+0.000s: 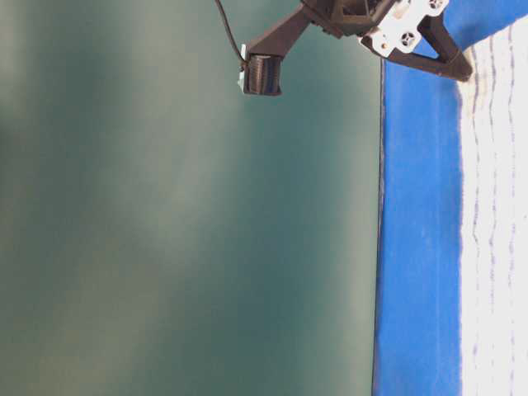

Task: Fold the blue towel.
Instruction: 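Reach both grippers to the towel's top corners and grasp them, then pull the top edge down over the towel with both grippers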

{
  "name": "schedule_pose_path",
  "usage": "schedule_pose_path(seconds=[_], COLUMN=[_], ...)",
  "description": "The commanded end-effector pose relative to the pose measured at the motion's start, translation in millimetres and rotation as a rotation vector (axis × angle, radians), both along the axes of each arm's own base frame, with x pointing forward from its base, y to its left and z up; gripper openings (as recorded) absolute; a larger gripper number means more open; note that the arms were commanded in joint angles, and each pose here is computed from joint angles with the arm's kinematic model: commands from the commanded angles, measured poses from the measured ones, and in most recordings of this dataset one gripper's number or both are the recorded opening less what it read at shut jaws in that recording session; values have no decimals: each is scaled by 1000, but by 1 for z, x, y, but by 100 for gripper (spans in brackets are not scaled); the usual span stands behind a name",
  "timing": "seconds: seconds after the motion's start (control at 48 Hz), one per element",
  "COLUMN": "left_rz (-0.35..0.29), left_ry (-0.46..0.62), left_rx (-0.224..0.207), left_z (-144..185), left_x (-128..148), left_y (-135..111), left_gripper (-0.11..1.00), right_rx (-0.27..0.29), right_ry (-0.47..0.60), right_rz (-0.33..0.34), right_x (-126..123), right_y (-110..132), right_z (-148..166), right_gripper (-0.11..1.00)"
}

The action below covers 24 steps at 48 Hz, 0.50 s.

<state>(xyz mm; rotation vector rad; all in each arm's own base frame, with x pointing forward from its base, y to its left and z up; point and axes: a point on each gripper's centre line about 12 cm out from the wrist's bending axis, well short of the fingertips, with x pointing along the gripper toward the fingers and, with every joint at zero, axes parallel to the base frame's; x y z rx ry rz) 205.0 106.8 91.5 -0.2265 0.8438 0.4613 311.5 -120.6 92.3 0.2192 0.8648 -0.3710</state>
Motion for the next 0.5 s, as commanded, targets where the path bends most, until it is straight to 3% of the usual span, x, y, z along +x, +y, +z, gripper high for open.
schedule_pose_path(seconds=[0.0,0.334,0.479], left_rz=[-2,0,-32], left_ry=[-34,-54,-76], left_rx=[17,16,22], left_z=[9,21,34], left_x=[2,-5,-4], left_y=[0,-5,-13], left_gripper=[0,0,0], right_rx=[-20,-30,-28], right_ry=[-53,-84,-89], right_rz=[-1,-5,5], right_x=[6,2,2], right_y=[-3,-1,4], right_z=[17,38,46], right_gripper=[6,6,6])
